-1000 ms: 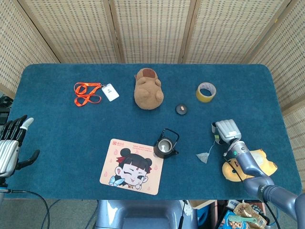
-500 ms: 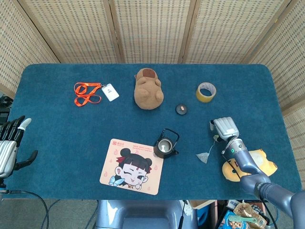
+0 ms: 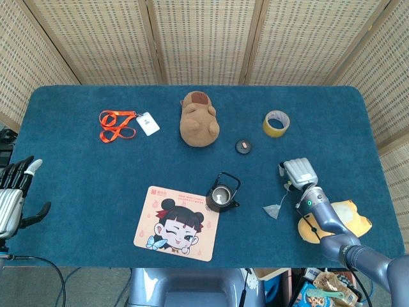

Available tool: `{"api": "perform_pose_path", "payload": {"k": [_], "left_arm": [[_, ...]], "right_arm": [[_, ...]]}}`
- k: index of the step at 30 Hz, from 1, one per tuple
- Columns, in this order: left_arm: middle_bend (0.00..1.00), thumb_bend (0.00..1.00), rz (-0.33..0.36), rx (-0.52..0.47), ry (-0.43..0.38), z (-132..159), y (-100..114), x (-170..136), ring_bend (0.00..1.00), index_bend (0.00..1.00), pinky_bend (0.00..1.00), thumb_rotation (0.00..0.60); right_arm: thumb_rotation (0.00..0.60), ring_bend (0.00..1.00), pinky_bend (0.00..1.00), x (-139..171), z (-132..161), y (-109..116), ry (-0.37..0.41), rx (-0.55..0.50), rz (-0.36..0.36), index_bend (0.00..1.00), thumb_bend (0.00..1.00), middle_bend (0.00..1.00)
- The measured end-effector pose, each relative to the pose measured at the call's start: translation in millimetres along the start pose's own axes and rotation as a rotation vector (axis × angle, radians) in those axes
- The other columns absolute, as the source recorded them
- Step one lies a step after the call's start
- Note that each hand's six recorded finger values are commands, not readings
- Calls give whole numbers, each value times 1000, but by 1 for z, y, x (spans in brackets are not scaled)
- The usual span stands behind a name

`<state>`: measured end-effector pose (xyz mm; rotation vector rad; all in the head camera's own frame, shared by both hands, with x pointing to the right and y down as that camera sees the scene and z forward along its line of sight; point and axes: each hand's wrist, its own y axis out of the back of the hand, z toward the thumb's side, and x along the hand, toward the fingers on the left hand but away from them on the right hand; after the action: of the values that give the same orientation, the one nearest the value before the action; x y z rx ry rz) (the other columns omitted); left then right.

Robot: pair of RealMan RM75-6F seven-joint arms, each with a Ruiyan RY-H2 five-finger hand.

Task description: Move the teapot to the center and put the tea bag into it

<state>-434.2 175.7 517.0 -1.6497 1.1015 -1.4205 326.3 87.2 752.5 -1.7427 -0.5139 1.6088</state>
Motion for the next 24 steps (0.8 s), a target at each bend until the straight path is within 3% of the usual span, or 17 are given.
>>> {"api": "perform_pose_path", "payload": {"k": [24], "left_arm": [[0, 348, 5, 1, 0, 2, 0, 0, 0, 0, 0, 600]], "right_arm": [[600, 942, 1000, 0, -25, -6, -55, 21, 24, 531, 403, 882]]}}
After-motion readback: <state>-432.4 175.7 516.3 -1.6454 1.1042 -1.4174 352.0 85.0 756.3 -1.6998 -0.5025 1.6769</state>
